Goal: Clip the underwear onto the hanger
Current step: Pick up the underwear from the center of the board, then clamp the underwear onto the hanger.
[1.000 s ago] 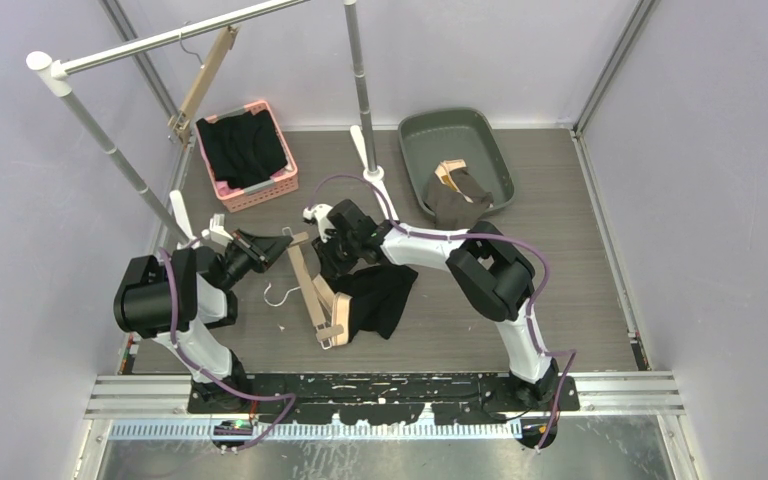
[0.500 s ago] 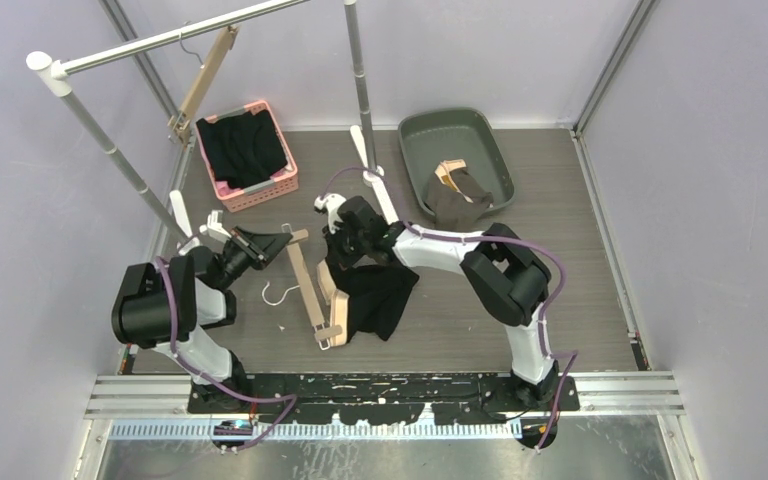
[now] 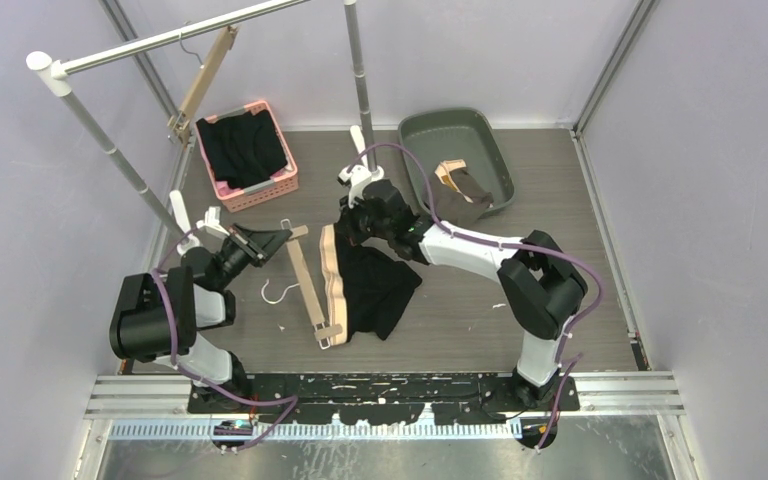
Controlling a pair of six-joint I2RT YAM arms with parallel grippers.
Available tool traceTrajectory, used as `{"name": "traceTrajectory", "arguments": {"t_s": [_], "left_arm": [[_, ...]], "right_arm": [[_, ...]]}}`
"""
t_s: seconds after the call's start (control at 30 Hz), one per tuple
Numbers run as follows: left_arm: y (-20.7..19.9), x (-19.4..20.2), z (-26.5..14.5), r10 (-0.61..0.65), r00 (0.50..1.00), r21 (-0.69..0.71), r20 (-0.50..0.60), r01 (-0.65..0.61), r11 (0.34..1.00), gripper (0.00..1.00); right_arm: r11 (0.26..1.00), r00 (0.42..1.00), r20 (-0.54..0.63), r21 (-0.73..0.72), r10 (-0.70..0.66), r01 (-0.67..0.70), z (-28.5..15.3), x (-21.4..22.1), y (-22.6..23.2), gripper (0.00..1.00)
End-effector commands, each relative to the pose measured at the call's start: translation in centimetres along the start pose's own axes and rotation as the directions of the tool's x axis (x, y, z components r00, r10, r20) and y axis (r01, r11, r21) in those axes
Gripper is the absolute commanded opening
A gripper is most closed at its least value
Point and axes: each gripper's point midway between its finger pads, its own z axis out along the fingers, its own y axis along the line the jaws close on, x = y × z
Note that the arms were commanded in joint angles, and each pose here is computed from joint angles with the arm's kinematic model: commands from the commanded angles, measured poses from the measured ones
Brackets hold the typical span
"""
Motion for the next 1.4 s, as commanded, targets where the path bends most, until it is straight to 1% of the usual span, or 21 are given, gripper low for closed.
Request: {"name": "traceTrajectory", "arguments": {"t_s": [0.0, 0.27, 0.7, 1.37], "left_arm": [[-2.1, 0.2, 0.5, 0.073, 0.997, 0.076, -0.017, -0.071, 0.995, 0.00], [-3.0, 1.4, 1.7, 0.089, 0.994, 0.109, -0.055, -0.083, 0.991, 0.00], [-3.8, 3.0, 2.8, 0.105, 0.990, 0.141, -0.095, -0.091, 0.986, 0.00], [-4.2, 3.6, 3.4, 0.111, 0.989, 0.151, -0.101, -0.095, 0.984, 0.00]], "right_arm": [[1.000, 0.984, 0.177, 0.003, -0.013, 0.012, -2.2, -6.0, 0.2, 0.01], [1.000, 0.977, 0.214, 0.013, -0.015, 0.013, -3.3, -7.6, -0.8, 0.01], [1.000, 0.973, 0.228, 0.010, -0.022, 0.020, -4.2, -8.1, -0.9, 0.01], [1.000, 0.975, 0.221, 0.005, -0.021, 0.021, -4.0, -7.9, -1.0, 0.01]]}}
